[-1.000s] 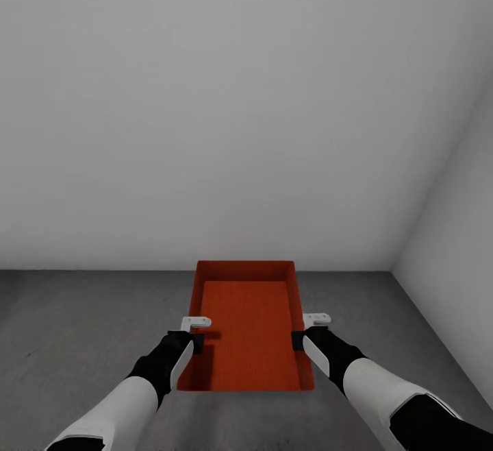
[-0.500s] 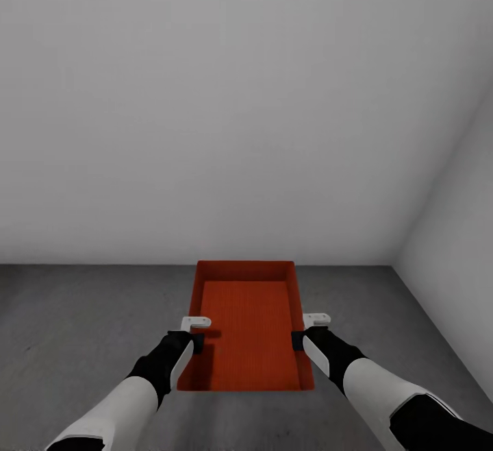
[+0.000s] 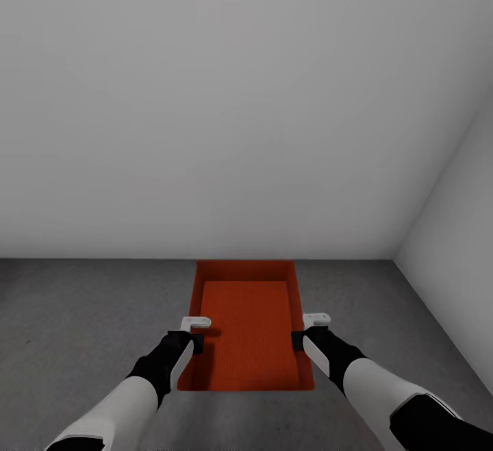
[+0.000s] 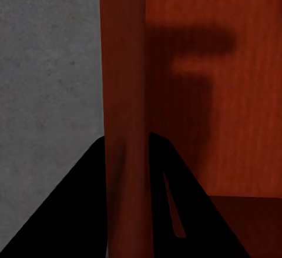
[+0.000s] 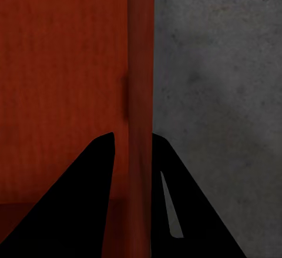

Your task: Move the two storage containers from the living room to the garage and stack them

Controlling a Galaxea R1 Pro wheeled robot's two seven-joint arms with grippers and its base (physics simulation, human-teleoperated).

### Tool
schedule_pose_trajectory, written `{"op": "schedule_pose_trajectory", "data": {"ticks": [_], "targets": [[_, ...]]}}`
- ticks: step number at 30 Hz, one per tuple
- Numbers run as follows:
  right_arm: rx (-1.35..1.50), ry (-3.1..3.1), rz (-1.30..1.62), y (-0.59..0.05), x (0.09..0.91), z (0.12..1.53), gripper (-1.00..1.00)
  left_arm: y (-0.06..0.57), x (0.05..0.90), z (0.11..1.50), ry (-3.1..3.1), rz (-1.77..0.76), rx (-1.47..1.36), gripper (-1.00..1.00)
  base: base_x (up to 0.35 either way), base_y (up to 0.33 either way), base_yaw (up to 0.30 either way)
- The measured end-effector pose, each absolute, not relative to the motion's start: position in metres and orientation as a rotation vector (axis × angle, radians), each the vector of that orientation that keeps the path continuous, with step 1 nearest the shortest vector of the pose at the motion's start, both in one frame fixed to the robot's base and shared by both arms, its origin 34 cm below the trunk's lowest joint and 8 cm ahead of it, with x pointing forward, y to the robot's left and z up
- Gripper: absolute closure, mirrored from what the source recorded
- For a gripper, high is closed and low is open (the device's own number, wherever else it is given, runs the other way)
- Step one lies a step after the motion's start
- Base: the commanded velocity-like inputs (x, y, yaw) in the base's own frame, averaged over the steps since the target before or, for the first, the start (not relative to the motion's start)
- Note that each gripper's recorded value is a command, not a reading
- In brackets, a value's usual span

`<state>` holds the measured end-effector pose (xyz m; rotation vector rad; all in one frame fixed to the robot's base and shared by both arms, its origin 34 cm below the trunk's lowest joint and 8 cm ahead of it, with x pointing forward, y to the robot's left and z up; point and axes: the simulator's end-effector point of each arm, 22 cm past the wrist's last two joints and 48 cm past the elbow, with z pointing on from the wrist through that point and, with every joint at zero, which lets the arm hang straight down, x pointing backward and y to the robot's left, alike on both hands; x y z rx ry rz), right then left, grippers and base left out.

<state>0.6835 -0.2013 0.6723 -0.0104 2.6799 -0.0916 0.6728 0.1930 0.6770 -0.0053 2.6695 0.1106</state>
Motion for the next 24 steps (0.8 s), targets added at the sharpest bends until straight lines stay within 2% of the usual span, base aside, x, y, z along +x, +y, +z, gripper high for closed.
{"op": "schedule_pose_trajectory", "data": {"ticks": [24], "targets": [[-0.012, 2.718, -0.093, -0.201, 0.676, 0.618, 1.0, 0.193, 0.666, 0.623, 2.708, 0.111, -0.003, 1.0, 0.0, 0.0, 0.0]]}}
